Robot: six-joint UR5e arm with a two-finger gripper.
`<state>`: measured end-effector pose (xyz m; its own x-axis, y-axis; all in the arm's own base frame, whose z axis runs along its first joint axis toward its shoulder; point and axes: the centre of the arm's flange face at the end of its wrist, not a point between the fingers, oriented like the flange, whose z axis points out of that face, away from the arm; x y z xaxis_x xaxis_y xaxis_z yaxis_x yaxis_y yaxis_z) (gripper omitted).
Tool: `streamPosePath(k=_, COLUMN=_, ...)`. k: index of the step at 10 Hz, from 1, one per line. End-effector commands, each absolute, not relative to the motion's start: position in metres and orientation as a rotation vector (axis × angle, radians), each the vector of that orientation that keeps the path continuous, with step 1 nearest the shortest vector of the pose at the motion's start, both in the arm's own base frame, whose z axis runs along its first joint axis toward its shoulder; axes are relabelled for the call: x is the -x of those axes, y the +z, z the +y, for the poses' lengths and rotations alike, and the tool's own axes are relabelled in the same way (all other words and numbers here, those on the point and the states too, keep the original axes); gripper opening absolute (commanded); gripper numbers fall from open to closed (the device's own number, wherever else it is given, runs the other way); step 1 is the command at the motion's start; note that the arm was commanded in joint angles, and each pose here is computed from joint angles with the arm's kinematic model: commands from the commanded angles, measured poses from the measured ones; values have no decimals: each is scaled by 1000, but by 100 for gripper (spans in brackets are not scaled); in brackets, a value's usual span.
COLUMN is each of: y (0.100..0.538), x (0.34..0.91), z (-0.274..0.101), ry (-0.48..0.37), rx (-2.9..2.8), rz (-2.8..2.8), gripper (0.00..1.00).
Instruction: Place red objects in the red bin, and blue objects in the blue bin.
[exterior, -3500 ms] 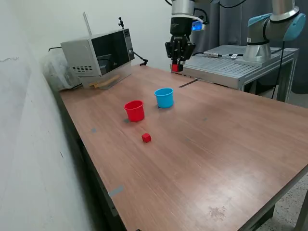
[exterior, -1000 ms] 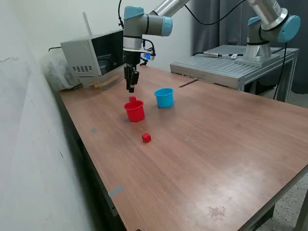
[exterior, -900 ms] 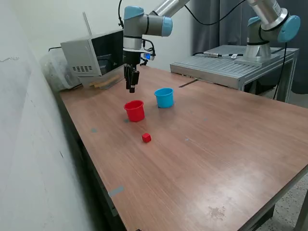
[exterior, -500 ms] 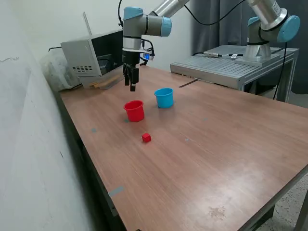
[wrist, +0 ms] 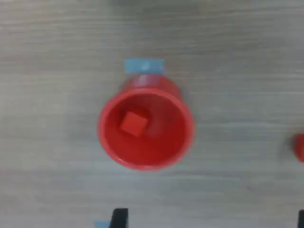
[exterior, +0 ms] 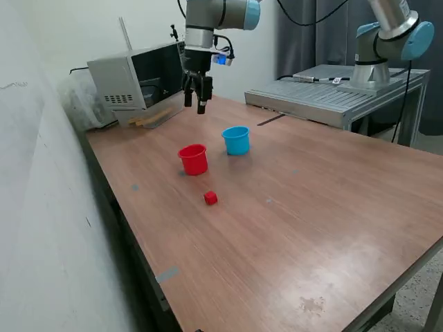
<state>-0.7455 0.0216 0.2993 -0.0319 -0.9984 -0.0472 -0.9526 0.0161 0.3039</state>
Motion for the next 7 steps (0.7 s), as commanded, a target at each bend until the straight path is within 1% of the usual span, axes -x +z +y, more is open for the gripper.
streamPosePath(k=1, y=395, x=704, z=-45, ry=-421, rx=-2194, rz=-1910, gripper=100)
streamPosePath(k=4, y=437, x=673, z=-56, ry=-374, rx=-2251, rz=-1895, gripper=100)
streamPosePath(k=6, y=453, x=661, z=-73, ry=-361, rx=-2264, rz=-1882, gripper=100)
streamPosePath(k=7, y=454, x=659, z=-83, ry=-360, rx=-2258, rz=-1883, gripper=100)
